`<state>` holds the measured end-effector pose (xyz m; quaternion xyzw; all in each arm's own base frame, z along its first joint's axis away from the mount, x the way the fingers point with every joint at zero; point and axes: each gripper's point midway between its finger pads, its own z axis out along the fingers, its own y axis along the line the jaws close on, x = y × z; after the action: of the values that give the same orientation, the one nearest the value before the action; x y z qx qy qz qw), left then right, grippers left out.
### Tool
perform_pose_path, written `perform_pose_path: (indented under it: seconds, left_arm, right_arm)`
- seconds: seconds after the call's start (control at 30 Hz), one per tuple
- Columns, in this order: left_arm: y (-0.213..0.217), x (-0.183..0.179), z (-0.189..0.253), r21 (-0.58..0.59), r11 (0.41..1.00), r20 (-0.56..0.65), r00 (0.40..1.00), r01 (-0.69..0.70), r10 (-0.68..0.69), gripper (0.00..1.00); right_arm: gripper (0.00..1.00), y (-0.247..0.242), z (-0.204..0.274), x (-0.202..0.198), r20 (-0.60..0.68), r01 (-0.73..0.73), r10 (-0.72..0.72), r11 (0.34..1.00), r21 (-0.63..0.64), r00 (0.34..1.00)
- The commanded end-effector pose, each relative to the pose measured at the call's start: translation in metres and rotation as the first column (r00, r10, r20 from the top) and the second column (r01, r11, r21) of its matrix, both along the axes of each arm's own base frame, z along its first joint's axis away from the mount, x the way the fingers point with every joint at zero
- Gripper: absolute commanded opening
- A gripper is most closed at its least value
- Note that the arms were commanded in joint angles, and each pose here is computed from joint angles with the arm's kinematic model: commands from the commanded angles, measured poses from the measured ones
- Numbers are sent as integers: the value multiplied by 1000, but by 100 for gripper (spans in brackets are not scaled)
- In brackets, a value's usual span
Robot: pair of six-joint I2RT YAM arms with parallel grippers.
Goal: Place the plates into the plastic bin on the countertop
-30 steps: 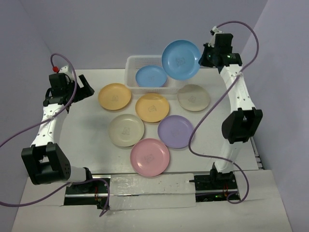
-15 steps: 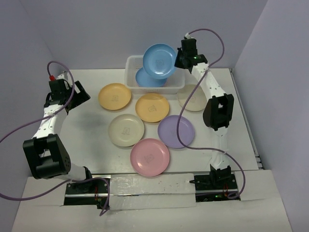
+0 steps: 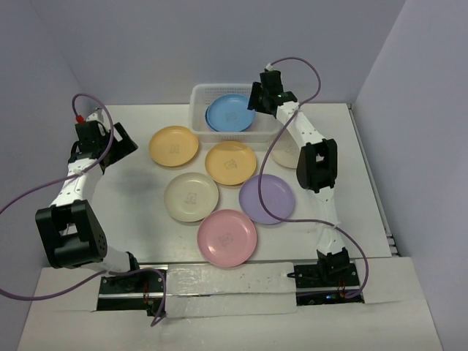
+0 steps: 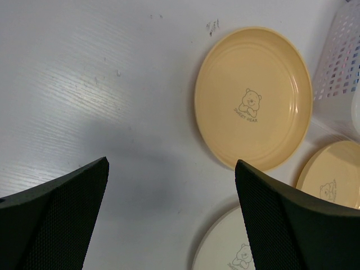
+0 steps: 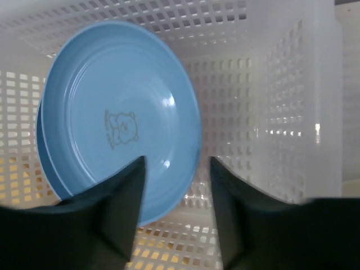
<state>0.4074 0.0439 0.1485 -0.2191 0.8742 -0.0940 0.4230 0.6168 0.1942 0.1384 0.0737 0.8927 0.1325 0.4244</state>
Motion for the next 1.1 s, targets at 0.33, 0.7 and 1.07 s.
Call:
perform_pose_path:
  seconds: [0.33, 0.7, 1.07]
  left_arm:
    - [-18, 75, -50, -67, 995, -45, 996, 77, -80, 88]
    - [-52, 106, -86, -15, 989, -97, 984, 150, -151, 82]
    - [-43, 90, -109, 41, 989, -194, 972, 143, -132, 42]
  right_arm:
    - [85, 20, 122, -33, 179, -102, 92, 993, 52, 980]
    - [91, -14, 170, -89, 221, -92, 101, 994, -51, 970]
    - [93, -41, 114, -147, 93, -106, 118, 986, -125, 989]
